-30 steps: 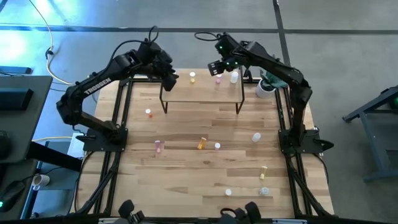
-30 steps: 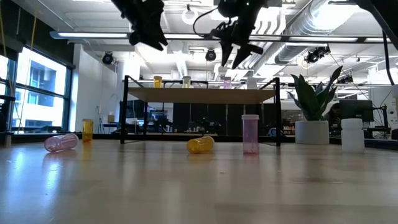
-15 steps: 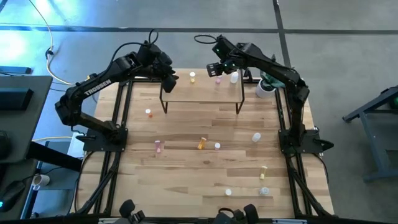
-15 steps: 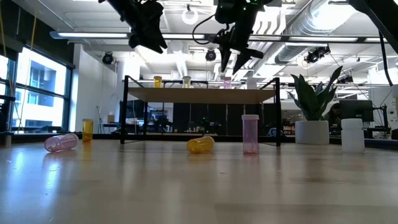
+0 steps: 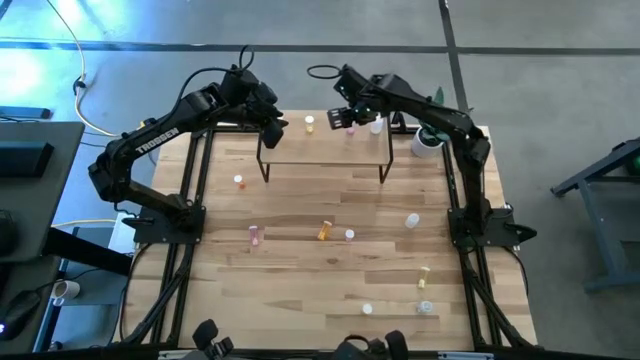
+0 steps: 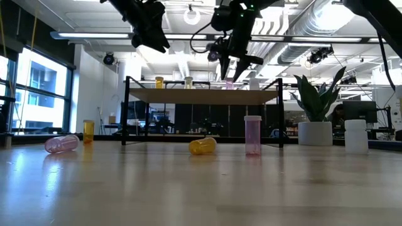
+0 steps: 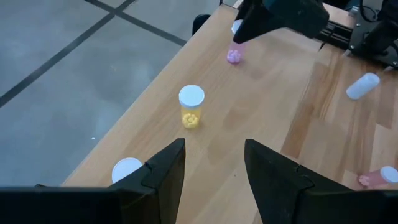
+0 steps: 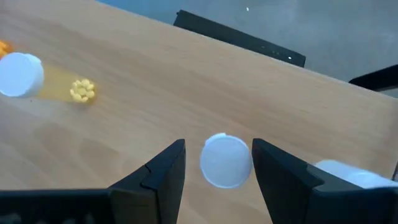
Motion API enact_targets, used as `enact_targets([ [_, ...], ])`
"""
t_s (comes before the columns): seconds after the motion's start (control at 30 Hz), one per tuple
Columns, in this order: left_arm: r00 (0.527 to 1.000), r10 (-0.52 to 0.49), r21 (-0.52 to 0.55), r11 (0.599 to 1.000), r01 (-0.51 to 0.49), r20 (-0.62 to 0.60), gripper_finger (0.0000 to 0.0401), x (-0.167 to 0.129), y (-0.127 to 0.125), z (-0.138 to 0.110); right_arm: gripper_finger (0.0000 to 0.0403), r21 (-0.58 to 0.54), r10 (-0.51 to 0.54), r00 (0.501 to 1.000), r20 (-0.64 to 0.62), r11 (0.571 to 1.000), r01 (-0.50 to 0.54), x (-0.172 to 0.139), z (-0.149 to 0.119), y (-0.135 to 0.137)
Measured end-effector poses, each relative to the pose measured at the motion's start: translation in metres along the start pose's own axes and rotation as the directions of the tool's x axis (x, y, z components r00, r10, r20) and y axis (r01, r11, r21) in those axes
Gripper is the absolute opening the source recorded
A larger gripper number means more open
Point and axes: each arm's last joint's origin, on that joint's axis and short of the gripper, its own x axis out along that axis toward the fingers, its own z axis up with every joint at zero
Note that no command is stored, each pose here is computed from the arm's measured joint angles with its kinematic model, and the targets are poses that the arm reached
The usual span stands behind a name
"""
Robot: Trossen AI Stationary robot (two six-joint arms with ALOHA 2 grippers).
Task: Pick and place medicine bottles onto shelf by color
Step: Adjust the pink pill bottle on the shelf
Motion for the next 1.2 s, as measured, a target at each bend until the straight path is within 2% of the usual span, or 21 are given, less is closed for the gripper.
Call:
enact_targets([
  [0.53, 1.000, 0.000, 0.019, 1.000, 0.000, -0.001, 0.0156, 0.0000, 0.0000, -0.0001, 0.0177, 0.016, -0.002, 1.000, -0.011, 1.000, 0.002, 0.0012, -0.0030, 0.0032],
  [0.9, 1.000, 0.000, 0.019, 1.000, 0.000, -0.002, 0.0156, 0.0000, 0.0000, -0.0002, 0.0177, 0.013, 0.049, 0.999, -0.010, 0.999, -0.048, 0.0027, -0.0017, 0.0072],
  [1.2, 1.000, 0.000, 0.018, 1.000, 0.001, -0.007, 0.0156, 0.0001, 0.0000, -0.0007, 0.0177, -0.018, 0.046, 0.999, -0.006, 0.999, -0.046, 0.0027, -0.0015, 0.0071],
])
